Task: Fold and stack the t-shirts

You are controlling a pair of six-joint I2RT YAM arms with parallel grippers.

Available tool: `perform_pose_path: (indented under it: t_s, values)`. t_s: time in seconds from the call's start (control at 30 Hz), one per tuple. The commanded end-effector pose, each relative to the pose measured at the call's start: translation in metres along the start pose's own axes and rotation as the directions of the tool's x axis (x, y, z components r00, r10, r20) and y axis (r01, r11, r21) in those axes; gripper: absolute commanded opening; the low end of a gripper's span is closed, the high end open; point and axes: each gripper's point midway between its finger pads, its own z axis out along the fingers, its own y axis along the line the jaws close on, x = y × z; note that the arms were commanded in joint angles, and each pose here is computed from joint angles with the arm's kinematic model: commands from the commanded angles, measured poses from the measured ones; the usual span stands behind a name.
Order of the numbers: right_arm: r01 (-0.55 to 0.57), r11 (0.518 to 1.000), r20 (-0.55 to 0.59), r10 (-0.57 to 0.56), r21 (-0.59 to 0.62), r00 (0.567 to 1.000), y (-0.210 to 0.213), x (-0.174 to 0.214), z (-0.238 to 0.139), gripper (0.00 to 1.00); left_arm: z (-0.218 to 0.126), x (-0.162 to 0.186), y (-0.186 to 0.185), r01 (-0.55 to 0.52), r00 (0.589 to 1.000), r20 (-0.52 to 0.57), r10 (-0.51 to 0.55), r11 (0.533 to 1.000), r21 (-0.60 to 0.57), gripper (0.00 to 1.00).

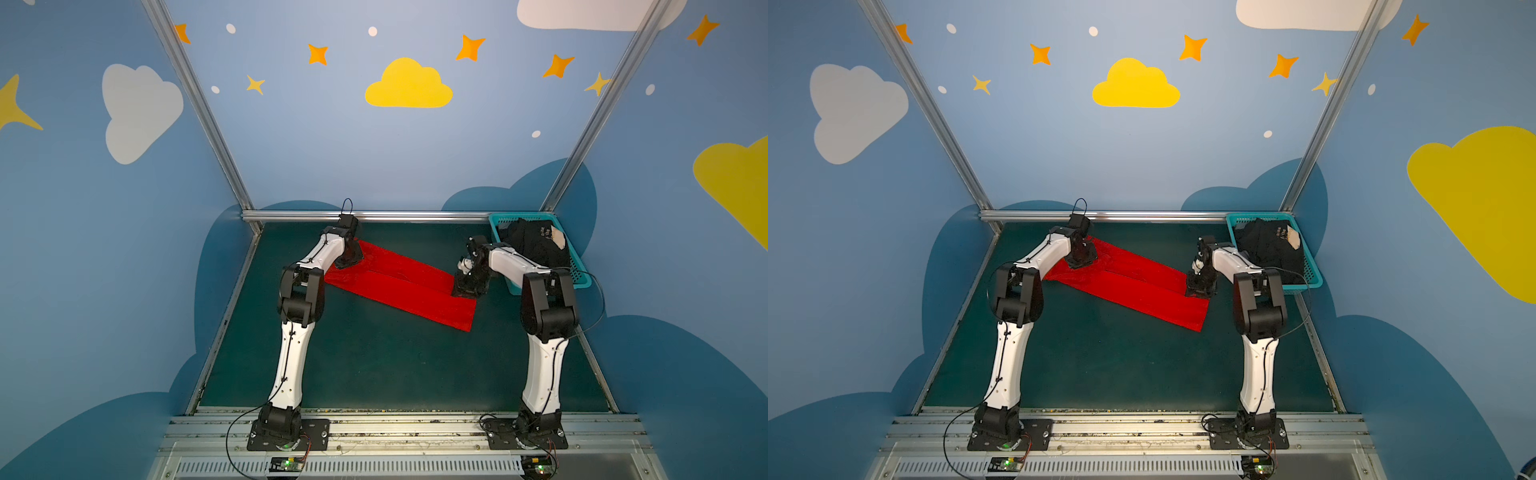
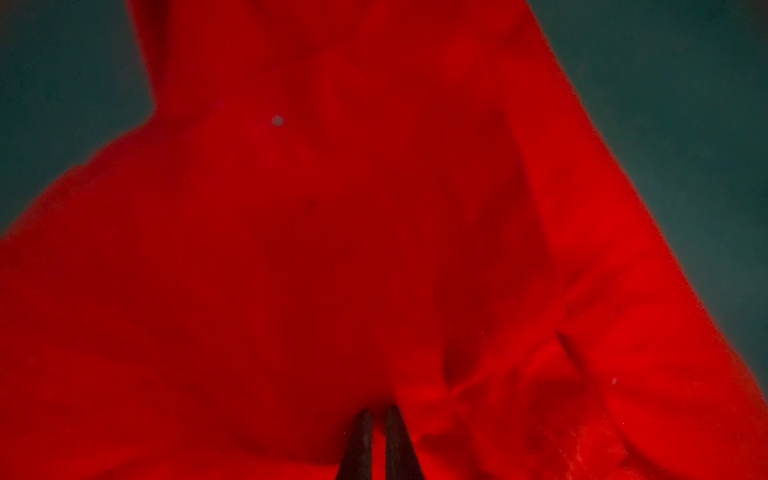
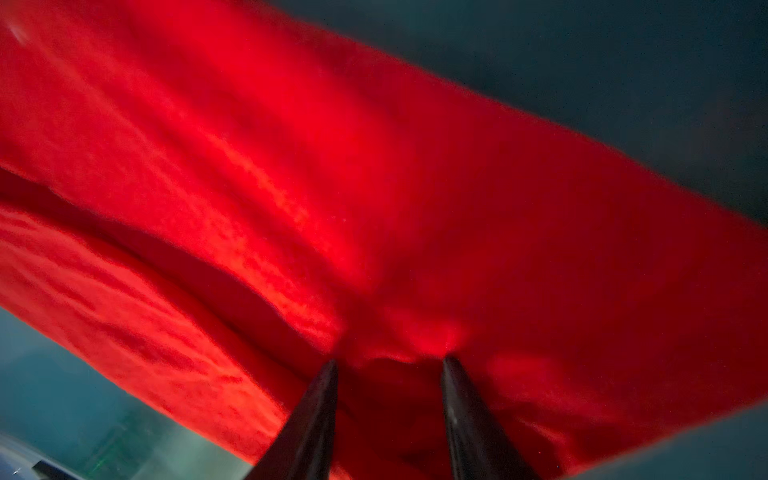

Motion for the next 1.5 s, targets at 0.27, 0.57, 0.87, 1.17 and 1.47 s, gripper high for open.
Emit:
perform_pose_path:
  t_s: [0.27, 0.57, 0.87, 1.17, 1.47]
  values:
    - [-0.109, 0.994, -0.199, 0.101, -0.027, 0.975, 0.054, 0.167, 0.033, 0.42, 0.055, 0.037, -0.09, 0.02, 0.988, -0.152, 0.021, 0.964, 0.266, 0.1]
    - [0.008, 0.996, -0.293, -0.034, -0.091, 0.955, 0.117, 0.23, 0.041, 0.44, 0.057, 0.073, -0.168, -0.028, 0.984, -0.146, 0.104, 0.894, 0.448, 0.1]
    - [0.103, 0.986, -0.317, -0.14, -0.131, 0.938, 0.139, 0.245, 0.043, 0.46, 0.059, 0.081, -0.177, 0.021, 0.983, -0.171, 0.066, 0.887, 0.461, 0.09]
    - [0.165, 0.968, -0.2, -0.203, -0.188, 0.959, 0.16, 0.225, 0.011, 0.48, -0.009, 0.059, -0.188, 0.051, 0.991, -0.136, 0.016, 0.88, 0.473, 0.21]
    - [0.229, 0.965, -0.029, -0.234, -0.128, 0.972, 0.15, 0.206, -0.048, 0.52, -0.117, 0.055, -0.19, -0.046, 0.995, -0.06, 0.083, 0.888, 0.458, 0.41]
